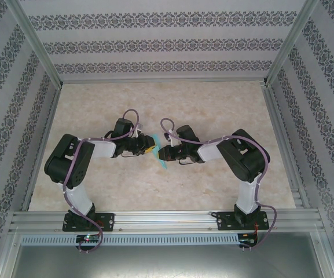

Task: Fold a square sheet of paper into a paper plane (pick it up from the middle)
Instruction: Fold the wing for the fifth time at the center of the table.

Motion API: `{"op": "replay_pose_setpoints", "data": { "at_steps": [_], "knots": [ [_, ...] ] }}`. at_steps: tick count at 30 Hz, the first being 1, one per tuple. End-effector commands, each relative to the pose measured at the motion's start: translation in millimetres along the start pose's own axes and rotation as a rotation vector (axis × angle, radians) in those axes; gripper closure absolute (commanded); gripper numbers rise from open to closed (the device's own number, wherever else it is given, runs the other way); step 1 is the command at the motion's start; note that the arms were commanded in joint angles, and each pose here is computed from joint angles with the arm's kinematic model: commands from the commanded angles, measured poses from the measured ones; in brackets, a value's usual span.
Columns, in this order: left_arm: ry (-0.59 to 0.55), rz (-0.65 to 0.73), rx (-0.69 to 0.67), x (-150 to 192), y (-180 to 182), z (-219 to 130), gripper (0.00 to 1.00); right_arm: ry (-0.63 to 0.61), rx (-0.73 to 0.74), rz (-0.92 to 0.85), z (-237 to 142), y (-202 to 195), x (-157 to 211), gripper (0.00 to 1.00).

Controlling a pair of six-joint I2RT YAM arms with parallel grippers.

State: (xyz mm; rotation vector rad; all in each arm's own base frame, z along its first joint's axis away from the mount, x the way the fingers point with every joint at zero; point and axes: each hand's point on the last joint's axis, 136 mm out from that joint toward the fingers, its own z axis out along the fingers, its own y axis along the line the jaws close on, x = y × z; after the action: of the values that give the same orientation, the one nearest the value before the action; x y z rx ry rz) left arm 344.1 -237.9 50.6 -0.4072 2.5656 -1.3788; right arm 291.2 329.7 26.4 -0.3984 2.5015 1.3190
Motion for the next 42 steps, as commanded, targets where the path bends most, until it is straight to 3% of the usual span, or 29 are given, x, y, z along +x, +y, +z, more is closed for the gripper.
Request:
{"op": "replay_pose_setpoints", "data": {
  "at_steps": [1, 15, 30, 36, 42],
  "knots": [
    [0.003, 0.044, 0.04, -5, -11, 6, 0.74, 0.02, 0.003, 0.03, 2, -6, 4, 0.89],
    [0.014, 0.017, 0.004, -7, 0, 14, 0.75, 0.05, 0.043, -0.011, -9, 1, 6, 0.77],
    [0.02, 0.01, -0.012, -8, 4, 17, 0.75, 0.103, 0.132, -0.093, -4, -6, 19, 0.76],
    [0.02, 0.015, -0.015, -9, 2, 16, 0.75, 0.105, 0.157, -0.101, -4, -11, 21, 0.82],
    [0.015, 0.037, -0.004, -13, -6, 14, 0.75, 0.086, 0.11, -0.081, -5, -6, 19, 0.95]
  ]
}}
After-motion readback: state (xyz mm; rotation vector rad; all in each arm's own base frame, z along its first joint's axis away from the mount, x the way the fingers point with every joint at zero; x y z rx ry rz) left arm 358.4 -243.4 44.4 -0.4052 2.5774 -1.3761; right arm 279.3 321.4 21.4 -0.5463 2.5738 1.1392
